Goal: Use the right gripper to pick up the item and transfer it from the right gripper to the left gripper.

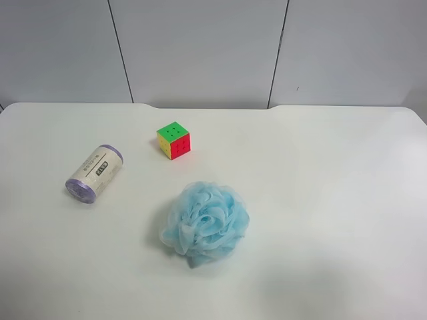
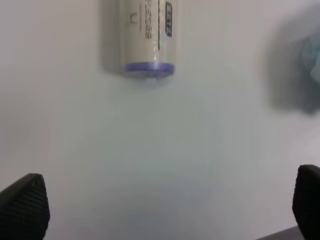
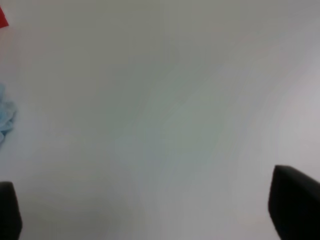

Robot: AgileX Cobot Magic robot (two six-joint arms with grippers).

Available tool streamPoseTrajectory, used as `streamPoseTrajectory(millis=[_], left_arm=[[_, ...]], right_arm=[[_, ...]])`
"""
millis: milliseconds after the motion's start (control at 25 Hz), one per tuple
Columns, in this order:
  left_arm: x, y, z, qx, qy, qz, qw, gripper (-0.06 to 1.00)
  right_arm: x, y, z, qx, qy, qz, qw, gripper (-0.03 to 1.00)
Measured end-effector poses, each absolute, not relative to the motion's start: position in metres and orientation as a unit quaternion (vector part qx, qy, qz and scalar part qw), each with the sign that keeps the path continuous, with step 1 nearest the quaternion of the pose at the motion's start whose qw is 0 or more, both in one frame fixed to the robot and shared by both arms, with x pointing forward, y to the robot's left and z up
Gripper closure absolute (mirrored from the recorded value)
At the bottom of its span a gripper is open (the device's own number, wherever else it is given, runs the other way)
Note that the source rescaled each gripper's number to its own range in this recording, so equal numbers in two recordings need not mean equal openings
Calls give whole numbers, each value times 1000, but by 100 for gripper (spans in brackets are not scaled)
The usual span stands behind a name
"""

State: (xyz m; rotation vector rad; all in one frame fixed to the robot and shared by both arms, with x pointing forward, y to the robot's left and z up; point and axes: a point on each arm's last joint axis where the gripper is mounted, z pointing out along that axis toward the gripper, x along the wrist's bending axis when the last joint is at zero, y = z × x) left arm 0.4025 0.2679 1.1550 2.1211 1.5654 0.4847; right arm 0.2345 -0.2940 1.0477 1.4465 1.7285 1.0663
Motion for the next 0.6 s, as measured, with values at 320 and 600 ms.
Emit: streamPoseTrajectory(millis=[320,600], left_arm=[[339,279,1186,741,543,250,306,-4],[286,288,1199,707,524,303,366,-4]], right_arm=[[234,-294,1048,550,657,405,318,-3],[234,-294,1048,550,657,405,318,-3]])
